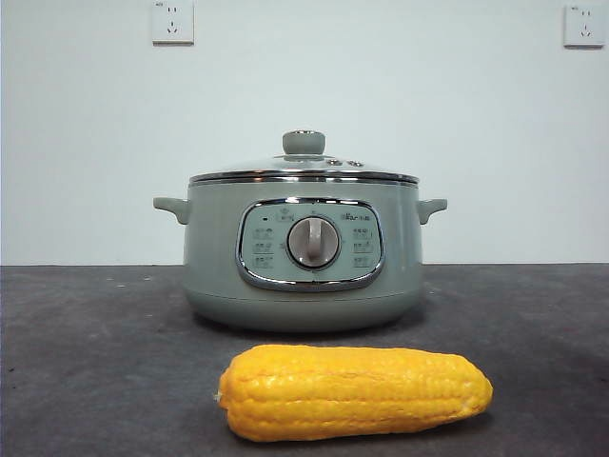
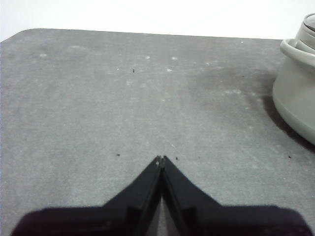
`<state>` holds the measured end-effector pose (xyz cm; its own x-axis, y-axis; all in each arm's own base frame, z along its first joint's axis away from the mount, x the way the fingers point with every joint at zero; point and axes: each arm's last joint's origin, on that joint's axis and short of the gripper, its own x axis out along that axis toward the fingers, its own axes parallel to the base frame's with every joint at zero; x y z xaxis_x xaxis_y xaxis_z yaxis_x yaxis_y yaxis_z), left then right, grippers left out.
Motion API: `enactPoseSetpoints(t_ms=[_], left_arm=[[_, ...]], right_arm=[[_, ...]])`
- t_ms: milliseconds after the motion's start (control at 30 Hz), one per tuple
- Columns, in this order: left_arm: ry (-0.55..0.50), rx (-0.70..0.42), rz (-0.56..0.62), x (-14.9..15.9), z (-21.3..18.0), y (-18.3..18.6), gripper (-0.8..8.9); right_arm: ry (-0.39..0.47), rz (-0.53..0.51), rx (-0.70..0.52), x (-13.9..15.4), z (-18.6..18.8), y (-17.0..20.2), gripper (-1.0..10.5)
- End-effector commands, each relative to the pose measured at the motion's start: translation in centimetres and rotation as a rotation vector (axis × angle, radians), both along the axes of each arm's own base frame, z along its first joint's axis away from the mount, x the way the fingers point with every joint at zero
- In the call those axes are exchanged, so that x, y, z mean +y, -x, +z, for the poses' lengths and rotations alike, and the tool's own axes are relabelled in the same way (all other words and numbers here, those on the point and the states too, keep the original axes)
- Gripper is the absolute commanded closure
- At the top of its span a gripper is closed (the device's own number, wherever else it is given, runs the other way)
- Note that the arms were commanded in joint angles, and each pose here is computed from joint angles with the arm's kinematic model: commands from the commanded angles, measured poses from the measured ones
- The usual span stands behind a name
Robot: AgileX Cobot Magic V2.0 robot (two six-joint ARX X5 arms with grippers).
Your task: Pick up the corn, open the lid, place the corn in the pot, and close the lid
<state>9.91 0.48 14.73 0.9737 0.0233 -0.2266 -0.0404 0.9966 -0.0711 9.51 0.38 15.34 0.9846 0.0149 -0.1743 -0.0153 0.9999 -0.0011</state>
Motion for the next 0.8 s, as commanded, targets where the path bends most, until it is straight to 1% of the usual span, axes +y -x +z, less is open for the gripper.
enactPoseSetpoints(t_ms=[33, 200, 267, 433, 533, 600, 700, 800], left_arm=[[0.013, 0.007, 0.003, 0.0, -0.3, 0.0, 8.16], [0.044, 0.004, -0.007, 0.0, -0.2, 0.0, 8.16], [0.052, -0.004, -0.051, -0.2, 0.1, 0.0, 8.16], [0.075, -0.058, -0.185, -0.6, 2.0, 0.2, 8.17], [0.079, -0.105, -0.255, -0.8, 3.8, 0.5, 8.17], [0.08, -0.137, -0.301, -0.9, 5.1, 0.8, 8.17], [0.077, -0.189, -0.366, -1.1, 7.1, 1.3, 8.17], [0.07, -0.233, -0.405, -1.3, 8.9, 1.8, 8.17]], right_arm=[[-0.054, -0.007, 0.005, 0.0, -0.3, -0.1, 9.5], [-0.206, -0.024, -0.029, 0.0, 0.6, 0.0, 9.5], [-0.249, -0.012, -0.049, 0.1, 1.4, 0.2, 9.5], [-0.318, 0.058, -0.126, 0.2, 4.6, 0.9, 9.5], [-0.324, 0.066, -0.156, 0.2, 6.8, 1.4, 9.6], [-0.32, 0.066, -0.155, 0.2, 8.2, 1.7, 9.5], [-0.282, 0.078, -0.125, 0.2, 10.4, 2.0, 9.5], [-0.241, 0.131, -0.071, 0.4, 12.5, 1.9, 9.5]])
